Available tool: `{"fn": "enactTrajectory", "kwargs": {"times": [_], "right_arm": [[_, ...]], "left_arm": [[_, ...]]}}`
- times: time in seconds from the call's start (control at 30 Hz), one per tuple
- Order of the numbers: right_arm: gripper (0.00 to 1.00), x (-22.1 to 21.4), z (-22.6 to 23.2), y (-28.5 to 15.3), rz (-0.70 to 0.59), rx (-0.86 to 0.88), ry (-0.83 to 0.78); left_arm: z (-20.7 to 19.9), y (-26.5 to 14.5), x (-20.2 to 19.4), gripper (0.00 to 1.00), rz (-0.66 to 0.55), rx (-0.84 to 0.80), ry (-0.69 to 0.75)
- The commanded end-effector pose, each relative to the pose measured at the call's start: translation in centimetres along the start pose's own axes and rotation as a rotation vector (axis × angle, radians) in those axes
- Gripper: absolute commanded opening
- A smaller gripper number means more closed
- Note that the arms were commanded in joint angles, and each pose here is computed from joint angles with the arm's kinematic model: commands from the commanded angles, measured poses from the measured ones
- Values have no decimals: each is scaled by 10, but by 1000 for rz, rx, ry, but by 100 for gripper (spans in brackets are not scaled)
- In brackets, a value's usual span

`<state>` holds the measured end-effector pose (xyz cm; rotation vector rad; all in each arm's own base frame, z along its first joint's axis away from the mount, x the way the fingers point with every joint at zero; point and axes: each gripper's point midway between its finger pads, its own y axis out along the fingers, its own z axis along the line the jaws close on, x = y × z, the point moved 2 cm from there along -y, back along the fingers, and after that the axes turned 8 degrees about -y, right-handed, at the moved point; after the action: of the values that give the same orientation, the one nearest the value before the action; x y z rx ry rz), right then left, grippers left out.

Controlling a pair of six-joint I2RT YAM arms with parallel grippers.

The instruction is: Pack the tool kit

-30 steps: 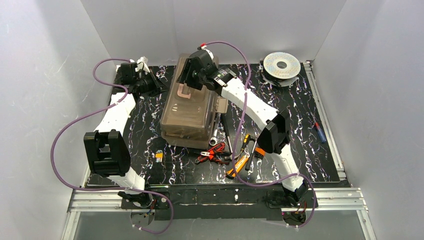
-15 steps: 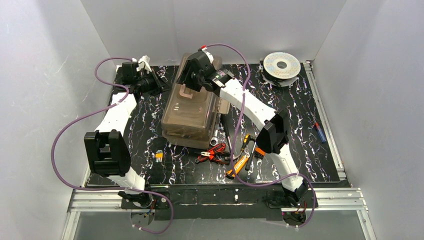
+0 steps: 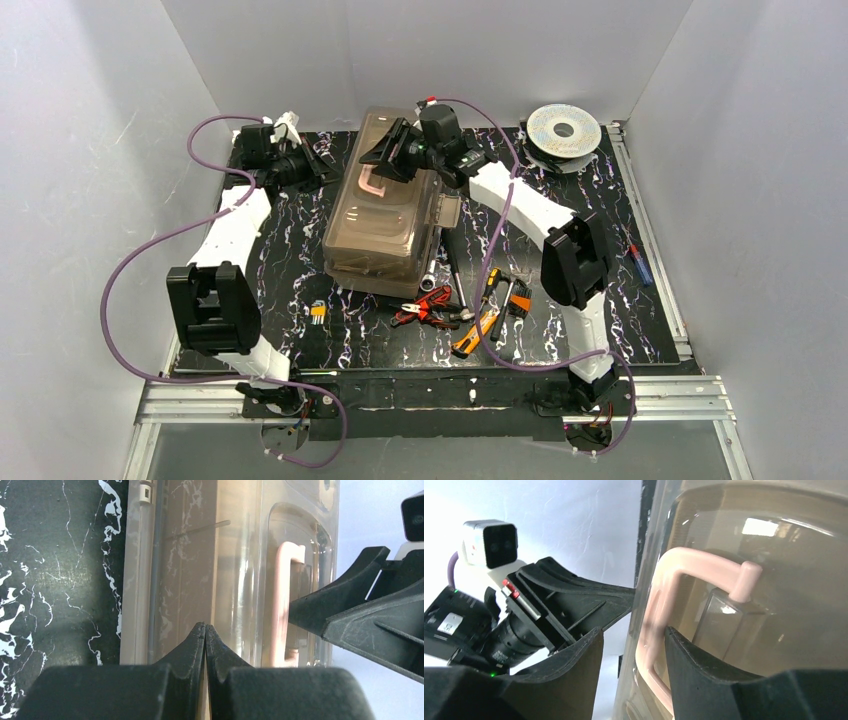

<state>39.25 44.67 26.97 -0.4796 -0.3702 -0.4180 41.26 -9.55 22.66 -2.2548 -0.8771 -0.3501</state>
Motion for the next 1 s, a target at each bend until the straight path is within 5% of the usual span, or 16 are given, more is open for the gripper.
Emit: {"fn": "enactTrajectory", "kwargs": {"times": [0.0, 0.13, 0.27, 0.37, 0.5, 0.57, 0.73, 0.97], "right_arm": [[57, -6, 43, -17, 39, 255, -56], [57, 0, 57, -27, 32, 335, -98], [57, 3, 59, -31, 36, 364, -86], [57, 3, 56, -30, 45, 381, -62], [59, 9, 52, -32, 14, 345, -55], [61, 23, 32, -45, -102, 145, -58], [60, 57, -11, -144, -401, -131, -242], [60, 72, -51, -231, -469, -321, -368]], "left_arm": [[-36, -30, -8, 0, 20, -72, 80], [-39, -44, 3, 8, -41, -24, 144], [-56, -60, 20, 45, -104, -16, 172], [-72, -59, 28, 64, -112, -72, 110], [-73, -23, 26, 62, 24, -162, -62], [-78, -25, 28, 62, -8, -160, -34], [-66, -43, 19, 71, -48, -47, 94], [-29, -41, -19, 76, 7, 25, 62]]}}
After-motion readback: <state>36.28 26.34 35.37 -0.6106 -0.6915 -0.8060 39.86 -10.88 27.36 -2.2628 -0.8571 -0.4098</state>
